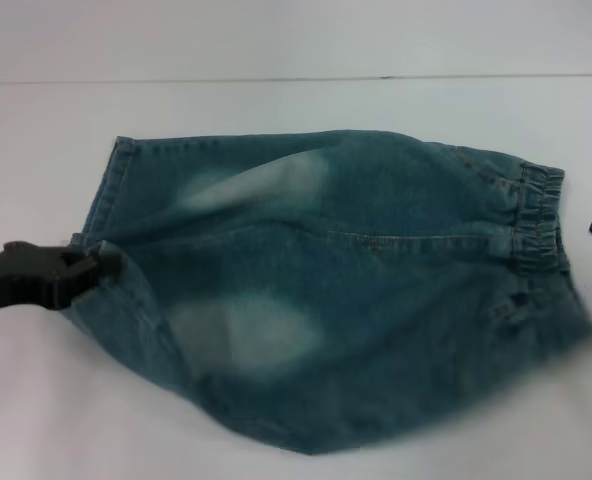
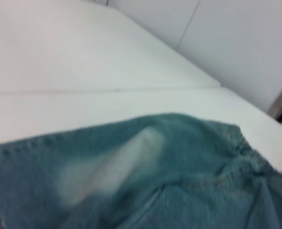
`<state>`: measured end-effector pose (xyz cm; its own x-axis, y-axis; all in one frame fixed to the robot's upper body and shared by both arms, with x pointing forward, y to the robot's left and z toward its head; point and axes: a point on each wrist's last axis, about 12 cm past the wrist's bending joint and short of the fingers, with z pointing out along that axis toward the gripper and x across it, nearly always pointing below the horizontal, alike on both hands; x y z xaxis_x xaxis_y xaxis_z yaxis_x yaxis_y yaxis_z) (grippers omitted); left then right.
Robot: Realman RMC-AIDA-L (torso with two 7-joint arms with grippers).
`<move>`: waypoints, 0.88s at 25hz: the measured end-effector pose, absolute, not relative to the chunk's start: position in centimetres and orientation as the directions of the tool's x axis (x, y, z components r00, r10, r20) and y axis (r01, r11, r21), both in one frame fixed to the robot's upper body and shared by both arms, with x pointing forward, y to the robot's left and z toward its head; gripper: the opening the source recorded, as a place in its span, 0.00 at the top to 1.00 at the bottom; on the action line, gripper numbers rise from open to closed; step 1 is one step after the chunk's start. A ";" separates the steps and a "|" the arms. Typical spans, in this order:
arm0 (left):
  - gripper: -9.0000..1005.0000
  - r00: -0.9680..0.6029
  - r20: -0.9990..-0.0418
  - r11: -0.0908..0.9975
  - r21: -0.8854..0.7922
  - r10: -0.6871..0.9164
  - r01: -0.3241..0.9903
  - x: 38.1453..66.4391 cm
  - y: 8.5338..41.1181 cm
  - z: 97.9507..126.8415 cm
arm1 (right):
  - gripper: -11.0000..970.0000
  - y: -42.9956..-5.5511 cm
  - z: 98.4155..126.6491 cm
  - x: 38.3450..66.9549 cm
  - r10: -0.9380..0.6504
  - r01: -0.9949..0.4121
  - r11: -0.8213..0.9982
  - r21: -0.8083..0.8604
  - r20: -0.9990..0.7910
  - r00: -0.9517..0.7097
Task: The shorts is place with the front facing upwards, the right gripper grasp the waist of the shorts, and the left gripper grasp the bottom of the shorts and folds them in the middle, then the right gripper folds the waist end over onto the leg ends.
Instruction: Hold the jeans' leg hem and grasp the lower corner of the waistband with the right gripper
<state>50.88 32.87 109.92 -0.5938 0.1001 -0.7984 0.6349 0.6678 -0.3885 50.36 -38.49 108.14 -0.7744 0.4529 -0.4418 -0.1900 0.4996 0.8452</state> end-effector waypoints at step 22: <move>0.94 -0.522 -0.853 0.657 -0.400 -0.012 0.639 52.4 32.5 111.3 | 0.76 -42.3 111.3 51.3 0.331 -0.060 0.593 0.803 -0.311 -0.891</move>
<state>52.37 32.50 111.33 -0.5215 -0.0117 -0.8532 0.6395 0.6566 -0.3999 51.27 -42.26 111.33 -0.8910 0.3310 -0.3107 -0.0599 0.5926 0.8033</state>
